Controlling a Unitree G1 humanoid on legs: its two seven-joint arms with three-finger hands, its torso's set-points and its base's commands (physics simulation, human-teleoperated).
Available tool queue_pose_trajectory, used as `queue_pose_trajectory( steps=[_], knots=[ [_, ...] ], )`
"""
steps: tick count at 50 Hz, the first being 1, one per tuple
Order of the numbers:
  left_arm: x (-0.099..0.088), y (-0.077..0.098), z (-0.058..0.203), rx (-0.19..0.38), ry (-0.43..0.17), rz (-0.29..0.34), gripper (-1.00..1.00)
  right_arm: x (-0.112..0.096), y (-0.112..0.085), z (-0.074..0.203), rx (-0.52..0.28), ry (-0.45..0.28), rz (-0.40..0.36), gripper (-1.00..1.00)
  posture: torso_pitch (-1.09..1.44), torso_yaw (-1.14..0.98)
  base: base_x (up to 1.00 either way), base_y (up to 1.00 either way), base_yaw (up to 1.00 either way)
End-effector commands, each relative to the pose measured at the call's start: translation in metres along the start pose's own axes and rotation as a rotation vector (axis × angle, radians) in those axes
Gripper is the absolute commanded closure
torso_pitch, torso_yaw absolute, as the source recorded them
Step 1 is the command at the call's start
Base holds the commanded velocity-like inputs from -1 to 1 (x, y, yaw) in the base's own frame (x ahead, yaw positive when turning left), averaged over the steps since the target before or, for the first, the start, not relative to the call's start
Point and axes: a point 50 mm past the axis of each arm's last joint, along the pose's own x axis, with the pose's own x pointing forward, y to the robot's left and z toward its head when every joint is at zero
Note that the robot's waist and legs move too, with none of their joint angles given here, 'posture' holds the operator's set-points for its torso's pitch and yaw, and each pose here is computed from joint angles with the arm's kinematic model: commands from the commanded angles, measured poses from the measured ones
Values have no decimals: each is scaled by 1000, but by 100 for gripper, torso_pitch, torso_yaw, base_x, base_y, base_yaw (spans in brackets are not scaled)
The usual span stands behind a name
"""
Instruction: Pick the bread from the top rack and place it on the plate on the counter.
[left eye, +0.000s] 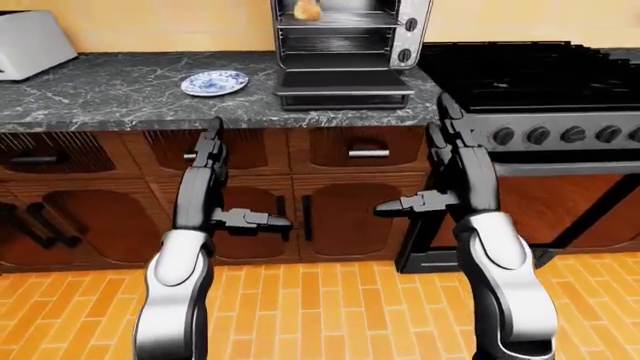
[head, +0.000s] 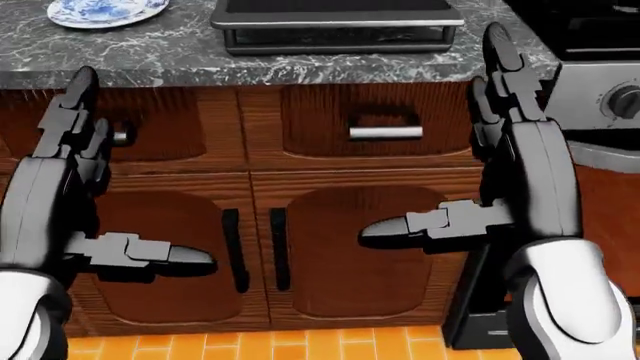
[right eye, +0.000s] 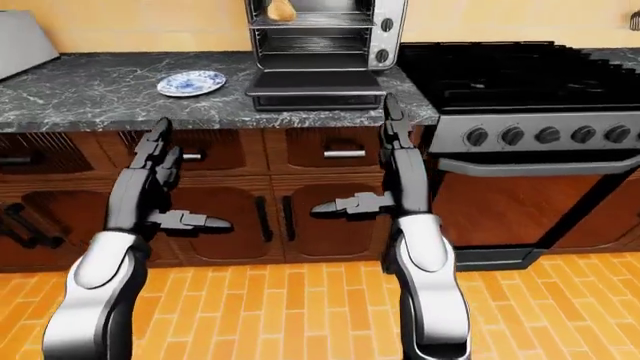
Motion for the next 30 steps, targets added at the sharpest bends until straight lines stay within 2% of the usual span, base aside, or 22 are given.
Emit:
queue_pose_trajectory(
  steps=[1,4,6,12,13,23,30],
  knots=[
    [-1,5,23,5,-126,37,-100,0,4,20,6,-111,18,-100,0,0,32,83,0],
    [1,6,26,-5,-132,61,-100,0,4,21,6,-114,19,-100,0,0,32,83,0],
    [1,5,24,18,-129,53,-100,0,3,25,6,-120,19,-100,0,0,32,82,0],
    [1,7,29,28,-145,57,-100,0,3,28,5,-130,17,-100,0,0,32,79,0],
    [1,5,29,52,-150,43,-100,2,3,30,4,-132,15,-100,0,0,32,48,0],
    [3,10,38,60,-171,51,-100,11,-1,47,-6,-154,2,-100,0,0,4,2,0],
    [14,7,51,75,-203,37,-100,19,-5,63,-9,-187,1,-100,0,0,3,0,0]
  ],
)
